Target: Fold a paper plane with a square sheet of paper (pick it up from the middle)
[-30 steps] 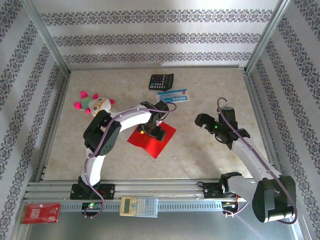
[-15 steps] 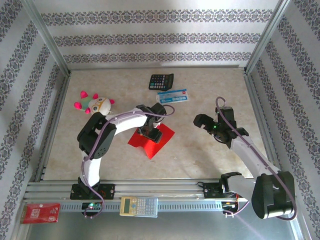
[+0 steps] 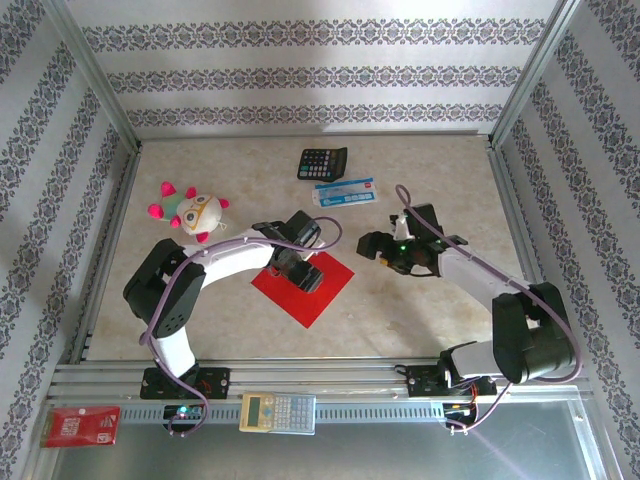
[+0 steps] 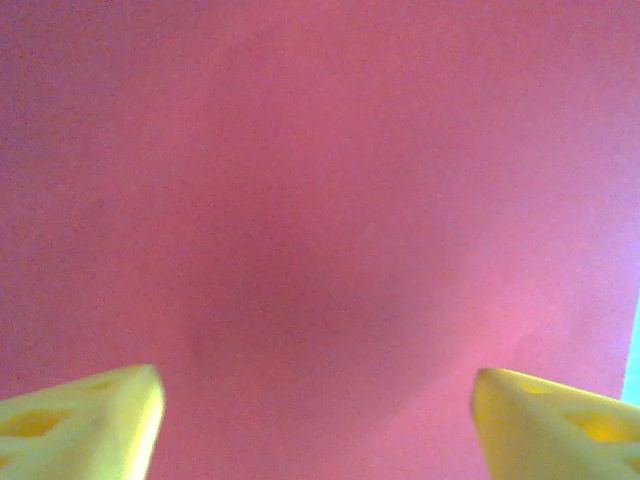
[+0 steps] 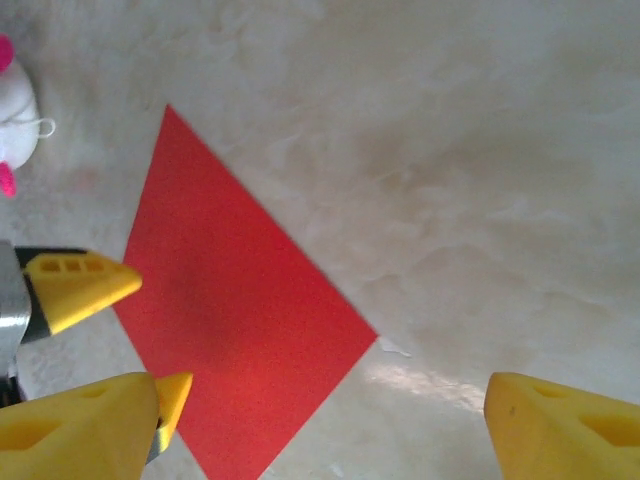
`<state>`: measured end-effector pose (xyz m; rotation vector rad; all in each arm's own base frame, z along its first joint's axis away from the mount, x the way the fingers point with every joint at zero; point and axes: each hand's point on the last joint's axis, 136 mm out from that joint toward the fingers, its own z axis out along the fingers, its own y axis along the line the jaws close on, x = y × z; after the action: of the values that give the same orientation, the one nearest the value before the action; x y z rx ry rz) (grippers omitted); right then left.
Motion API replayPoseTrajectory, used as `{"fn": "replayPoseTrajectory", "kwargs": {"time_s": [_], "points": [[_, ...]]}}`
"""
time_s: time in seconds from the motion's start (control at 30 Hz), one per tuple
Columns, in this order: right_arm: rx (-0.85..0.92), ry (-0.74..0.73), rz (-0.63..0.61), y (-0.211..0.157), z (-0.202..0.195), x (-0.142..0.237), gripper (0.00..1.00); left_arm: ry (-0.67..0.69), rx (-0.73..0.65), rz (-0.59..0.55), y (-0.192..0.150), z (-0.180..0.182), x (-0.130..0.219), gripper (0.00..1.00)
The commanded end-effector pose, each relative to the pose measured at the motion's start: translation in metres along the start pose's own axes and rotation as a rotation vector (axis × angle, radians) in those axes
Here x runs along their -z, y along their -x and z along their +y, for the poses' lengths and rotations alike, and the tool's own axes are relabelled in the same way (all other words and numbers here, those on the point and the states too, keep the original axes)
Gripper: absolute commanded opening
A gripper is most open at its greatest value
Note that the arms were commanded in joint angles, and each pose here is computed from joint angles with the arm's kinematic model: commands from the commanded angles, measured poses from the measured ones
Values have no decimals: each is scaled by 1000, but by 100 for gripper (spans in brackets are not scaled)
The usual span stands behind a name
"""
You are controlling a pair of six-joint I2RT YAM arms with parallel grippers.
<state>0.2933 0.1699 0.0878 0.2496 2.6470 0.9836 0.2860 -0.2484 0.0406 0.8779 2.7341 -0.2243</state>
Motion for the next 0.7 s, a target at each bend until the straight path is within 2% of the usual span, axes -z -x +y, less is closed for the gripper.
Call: {"fn": "replayPoseTrajectory", "kwargs": {"time_s": [0.0, 0.1, 0.4, 0.67], "points": [[33, 14, -30, 12, 10, 7, 85, 110, 15, -5, 9, 12, 9, 93], [29, -1, -59, 17, 7, 13, 86, 139, 20, 69, 3, 11, 3, 100], [-19, -28, -128, 23, -14, 31, 88, 129, -37, 218, -9, 4, -19, 100], [-34, -42, -126, 17, -22, 29, 88, 95, -12, 321, -31, 0, -42, 100]]}}
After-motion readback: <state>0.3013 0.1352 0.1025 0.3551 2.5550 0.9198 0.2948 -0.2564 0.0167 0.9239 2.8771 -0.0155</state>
